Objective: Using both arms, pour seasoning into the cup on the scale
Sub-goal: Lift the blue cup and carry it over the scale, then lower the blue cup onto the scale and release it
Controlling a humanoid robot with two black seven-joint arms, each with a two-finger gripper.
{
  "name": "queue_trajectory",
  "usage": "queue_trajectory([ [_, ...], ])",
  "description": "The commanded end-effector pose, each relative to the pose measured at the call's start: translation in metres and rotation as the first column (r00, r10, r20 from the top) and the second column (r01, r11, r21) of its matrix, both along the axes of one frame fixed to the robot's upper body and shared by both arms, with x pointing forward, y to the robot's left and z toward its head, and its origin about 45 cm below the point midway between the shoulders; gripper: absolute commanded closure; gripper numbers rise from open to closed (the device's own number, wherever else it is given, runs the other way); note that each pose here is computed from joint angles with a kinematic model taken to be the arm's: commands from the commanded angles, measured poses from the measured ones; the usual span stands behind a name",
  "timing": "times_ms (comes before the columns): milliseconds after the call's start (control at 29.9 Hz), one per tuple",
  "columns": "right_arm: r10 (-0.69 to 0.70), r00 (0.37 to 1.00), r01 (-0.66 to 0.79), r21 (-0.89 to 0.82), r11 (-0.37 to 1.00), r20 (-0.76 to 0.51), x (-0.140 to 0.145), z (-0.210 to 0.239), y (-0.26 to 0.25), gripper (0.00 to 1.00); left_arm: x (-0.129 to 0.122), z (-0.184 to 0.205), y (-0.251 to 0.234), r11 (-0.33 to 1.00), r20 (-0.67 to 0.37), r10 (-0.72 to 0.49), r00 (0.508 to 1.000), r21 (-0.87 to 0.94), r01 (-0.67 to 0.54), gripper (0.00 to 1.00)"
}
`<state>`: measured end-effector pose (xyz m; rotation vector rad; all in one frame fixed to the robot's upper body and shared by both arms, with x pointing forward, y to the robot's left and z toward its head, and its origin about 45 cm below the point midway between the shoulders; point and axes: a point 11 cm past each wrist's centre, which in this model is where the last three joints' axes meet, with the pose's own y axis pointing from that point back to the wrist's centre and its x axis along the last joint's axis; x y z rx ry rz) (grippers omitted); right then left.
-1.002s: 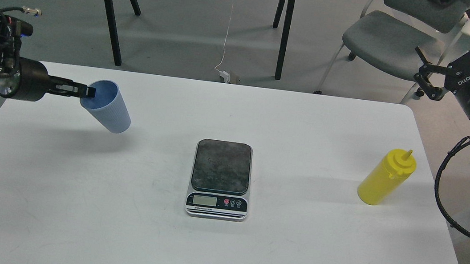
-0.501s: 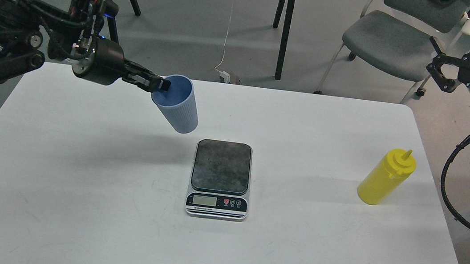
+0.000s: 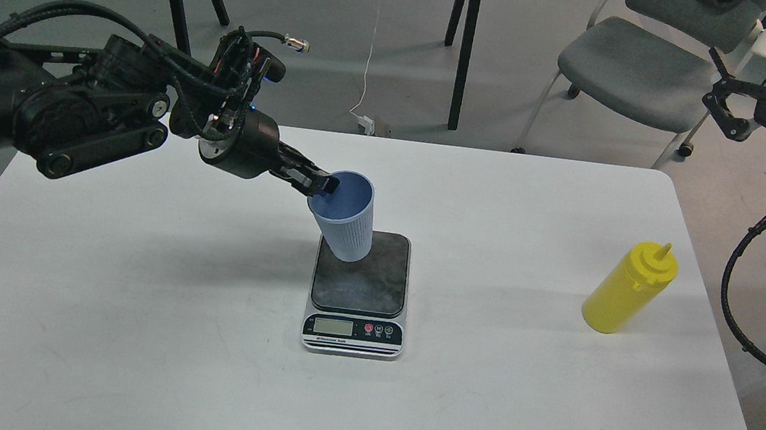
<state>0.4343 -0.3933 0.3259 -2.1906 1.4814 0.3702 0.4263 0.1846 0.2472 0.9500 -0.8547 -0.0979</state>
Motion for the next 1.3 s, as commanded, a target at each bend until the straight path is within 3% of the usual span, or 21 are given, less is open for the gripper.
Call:
queue_trajectory([
  [0, 0.003, 1.0, -0.003, 0.004, 1.0, 0.001, 0.001, -0.001, 0.002, 0.02, 0.0, 0.001, -0.003, 1.0, -0.001, 0.001, 1.0, -0.011, -0.001, 0.99],
  [1269, 0.014, 1.0, -0.014, 0.028, 1.0, -0.001, 0.001, -0.007, 0.01, 0.02, 0.012, -0.036, -0.064, 0.996, -0.053, 0.042, 0.998, -0.073, -0.046, 0.97],
])
